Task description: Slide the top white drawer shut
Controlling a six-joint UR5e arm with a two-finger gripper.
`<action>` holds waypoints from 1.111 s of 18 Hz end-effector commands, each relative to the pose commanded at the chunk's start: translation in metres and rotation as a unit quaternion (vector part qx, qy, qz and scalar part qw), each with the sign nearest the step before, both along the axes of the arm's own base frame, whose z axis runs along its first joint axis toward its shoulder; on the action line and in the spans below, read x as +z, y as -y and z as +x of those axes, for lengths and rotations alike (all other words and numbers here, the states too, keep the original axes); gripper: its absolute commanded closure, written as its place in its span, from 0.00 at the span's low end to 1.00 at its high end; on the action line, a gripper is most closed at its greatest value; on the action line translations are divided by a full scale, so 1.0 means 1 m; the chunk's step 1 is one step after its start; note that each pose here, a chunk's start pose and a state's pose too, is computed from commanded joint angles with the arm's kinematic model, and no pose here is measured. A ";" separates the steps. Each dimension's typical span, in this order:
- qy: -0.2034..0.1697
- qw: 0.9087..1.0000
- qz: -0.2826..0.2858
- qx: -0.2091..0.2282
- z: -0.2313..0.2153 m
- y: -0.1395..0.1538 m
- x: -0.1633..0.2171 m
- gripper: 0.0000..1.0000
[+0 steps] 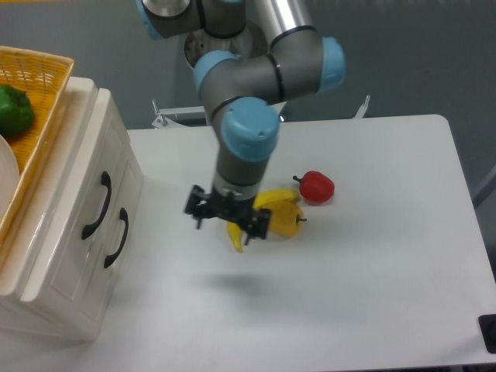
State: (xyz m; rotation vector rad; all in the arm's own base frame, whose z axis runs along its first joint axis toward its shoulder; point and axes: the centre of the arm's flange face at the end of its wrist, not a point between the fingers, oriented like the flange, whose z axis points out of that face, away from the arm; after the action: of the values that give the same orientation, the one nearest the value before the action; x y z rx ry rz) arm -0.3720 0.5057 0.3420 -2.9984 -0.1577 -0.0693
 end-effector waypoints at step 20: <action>-0.083 0.983 -0.088 -0.139 -0.102 0.093 0.014 0.00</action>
State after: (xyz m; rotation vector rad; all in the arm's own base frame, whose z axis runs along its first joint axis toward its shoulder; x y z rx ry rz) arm -0.4740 0.4126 0.3555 -3.1617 0.2890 0.1743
